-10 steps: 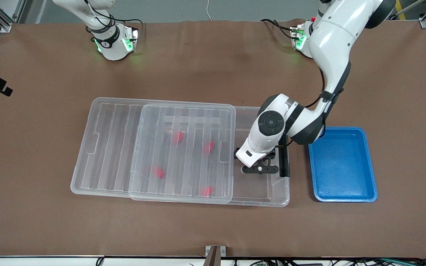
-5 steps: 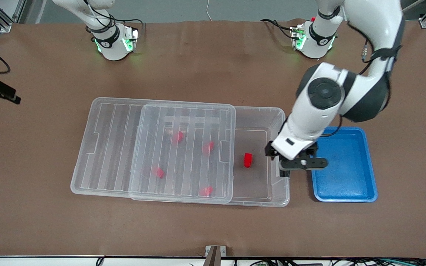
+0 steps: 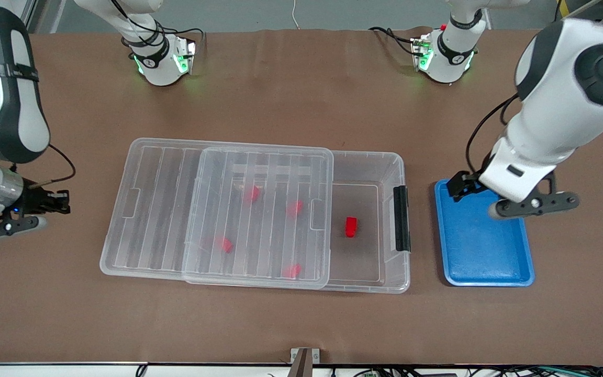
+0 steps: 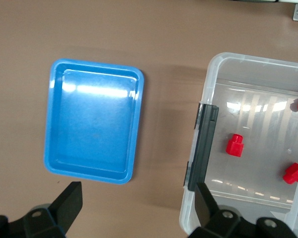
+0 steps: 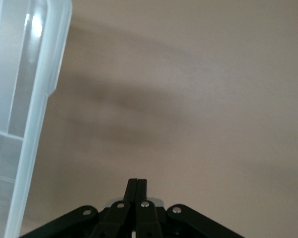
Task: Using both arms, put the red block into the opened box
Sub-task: 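Raise the left gripper away while the right gripper pushes the lid back, then slide the lid fully over the box with the right gripper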
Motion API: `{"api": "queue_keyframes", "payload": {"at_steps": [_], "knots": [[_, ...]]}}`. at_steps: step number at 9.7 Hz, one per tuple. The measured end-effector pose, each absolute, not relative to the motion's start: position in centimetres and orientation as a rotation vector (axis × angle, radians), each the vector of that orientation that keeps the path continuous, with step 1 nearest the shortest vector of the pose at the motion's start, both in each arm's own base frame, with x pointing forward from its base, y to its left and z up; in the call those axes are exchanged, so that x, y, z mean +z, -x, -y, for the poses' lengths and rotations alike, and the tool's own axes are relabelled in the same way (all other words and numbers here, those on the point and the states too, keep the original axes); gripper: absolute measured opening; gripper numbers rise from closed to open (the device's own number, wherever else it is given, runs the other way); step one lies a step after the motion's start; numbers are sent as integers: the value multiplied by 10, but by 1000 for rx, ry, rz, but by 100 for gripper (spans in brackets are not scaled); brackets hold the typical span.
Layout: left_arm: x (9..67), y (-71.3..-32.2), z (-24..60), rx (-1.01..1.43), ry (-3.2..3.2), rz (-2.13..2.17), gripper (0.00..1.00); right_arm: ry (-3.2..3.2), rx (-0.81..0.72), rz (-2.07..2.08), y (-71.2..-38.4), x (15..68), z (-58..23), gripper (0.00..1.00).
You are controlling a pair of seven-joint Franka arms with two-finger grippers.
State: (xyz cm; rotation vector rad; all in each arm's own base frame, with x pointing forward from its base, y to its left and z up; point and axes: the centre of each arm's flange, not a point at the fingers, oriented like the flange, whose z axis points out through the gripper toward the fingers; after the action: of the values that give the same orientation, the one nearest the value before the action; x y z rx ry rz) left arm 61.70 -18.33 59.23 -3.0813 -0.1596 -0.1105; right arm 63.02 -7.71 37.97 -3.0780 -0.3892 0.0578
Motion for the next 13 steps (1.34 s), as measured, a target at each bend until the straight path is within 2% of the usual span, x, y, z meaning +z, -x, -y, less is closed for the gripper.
{"api": "queue_keyframes", "payload": {"at_steps": [6, 9, 13], "knots": [[682, -563, 82, -100, 3095, 15, 100, 2953, 42, 430, -628, 351, 8, 1], [686, -535, 50, -25, 3116, 4, 100, 2870, 48, 471, -628, 344, -40, 1], [677, -532, 58, 17, 3112, -19, 100, 2813, 46, 508, -633, 337, -84, 1]]}}
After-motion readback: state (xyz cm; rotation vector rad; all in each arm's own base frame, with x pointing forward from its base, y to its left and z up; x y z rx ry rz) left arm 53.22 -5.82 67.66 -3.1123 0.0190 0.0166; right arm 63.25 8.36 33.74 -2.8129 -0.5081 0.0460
